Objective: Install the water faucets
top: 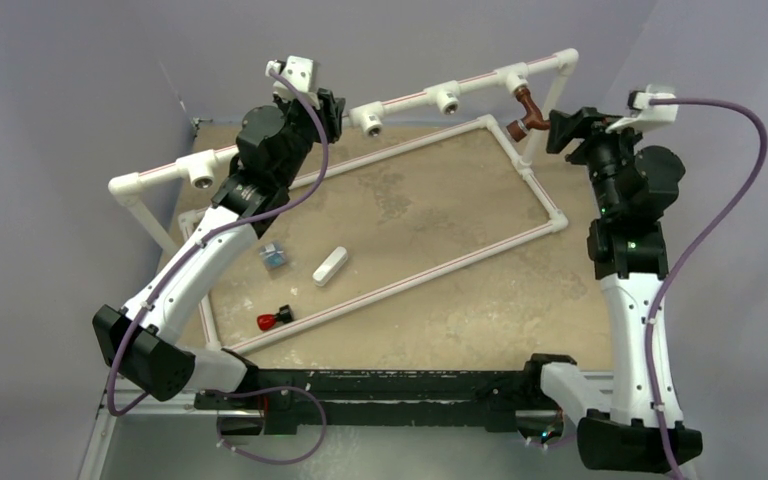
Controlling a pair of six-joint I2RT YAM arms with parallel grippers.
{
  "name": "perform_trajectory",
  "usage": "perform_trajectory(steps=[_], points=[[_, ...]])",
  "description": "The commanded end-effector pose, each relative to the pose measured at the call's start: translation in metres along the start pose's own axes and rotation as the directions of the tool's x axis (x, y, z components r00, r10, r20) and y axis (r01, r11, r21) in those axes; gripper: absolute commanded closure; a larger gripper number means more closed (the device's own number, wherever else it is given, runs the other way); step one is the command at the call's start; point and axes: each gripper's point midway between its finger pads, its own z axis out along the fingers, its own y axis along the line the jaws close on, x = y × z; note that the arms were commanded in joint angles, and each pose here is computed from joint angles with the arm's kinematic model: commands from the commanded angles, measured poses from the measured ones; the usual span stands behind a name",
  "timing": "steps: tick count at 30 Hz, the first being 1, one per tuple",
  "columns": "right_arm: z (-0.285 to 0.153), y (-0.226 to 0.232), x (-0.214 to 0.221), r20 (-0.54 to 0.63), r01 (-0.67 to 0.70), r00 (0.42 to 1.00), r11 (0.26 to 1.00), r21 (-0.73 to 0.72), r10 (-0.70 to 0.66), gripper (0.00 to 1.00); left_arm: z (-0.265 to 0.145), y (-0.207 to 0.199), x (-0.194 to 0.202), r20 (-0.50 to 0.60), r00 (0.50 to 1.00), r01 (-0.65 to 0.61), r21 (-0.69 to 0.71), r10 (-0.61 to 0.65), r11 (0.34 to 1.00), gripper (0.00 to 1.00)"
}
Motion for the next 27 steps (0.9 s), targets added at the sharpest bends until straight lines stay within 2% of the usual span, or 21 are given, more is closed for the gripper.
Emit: perform_trajectory(steps=[1, 5, 7, 10, 13, 18, 21, 27], points=[[-0.001, 0.031, -0.018, 0.066, 0.364, 0.931, 0.923, -0.129, -0.358, 0.25, -0.004, -0.010, 0.091, -0.282, 0.959, 0.044, 0.022, -0.036, 0.999, 0.58], [-0.003, 0.041, -0.002, 0.060, 0.607, 0.793, 0.775, -0.176, -0.607, 0.23, -0.006, -0.024, 0.093, -0.289, 0.957, 0.043, 0.053, -0.026, 0.998, 0.59], [-0.002, 0.045, 0.010, 0.050, 0.712, 0.692, 0.670, -0.211, -0.720, 0.23, -0.008, -0.028, 0.091, -0.280, 0.960, 0.024, 0.058, -0.007, 0.998, 0.59], [-0.007, 0.052, 0.019, 0.068, 0.805, 0.569, 0.538, -0.253, -0.820, 0.23, -0.011, -0.033, 0.085, -0.262, 0.965, 0.004, 0.061, 0.012, 0.998, 0.58], [-0.013, 0.054, 0.015, 0.112, 0.878, 0.447, 0.411, -0.247, -0.887, 0.22, -0.014, -0.037, 0.081, -0.249, 0.968, -0.002, 0.066, 0.019, 0.998, 0.58], [-0.018, 0.041, 0.024, 0.080, 0.957, 0.211, 0.189, -0.219, -0.974, 0.22, -0.017, -0.042, 0.078, -0.240, 0.970, -0.006, 0.074, 0.024, 0.997, 0.58], [-0.018, 0.020, 0.037, 0.001, 0.978, 0.022, 0.021, -0.208, -1.000, 0.22, -0.018, -0.043, 0.078, -0.235, 0.971, -0.018, 0.068, 0.034, 0.998, 0.57], [-0.010, 0.004, 0.044, -0.050, 0.975, -0.172, -0.162, -0.153, -0.984, 0.21, -0.018, -0.037, 0.076, -0.224, 0.975, -0.014, 0.017, 0.018, 1.000, 0.57]])
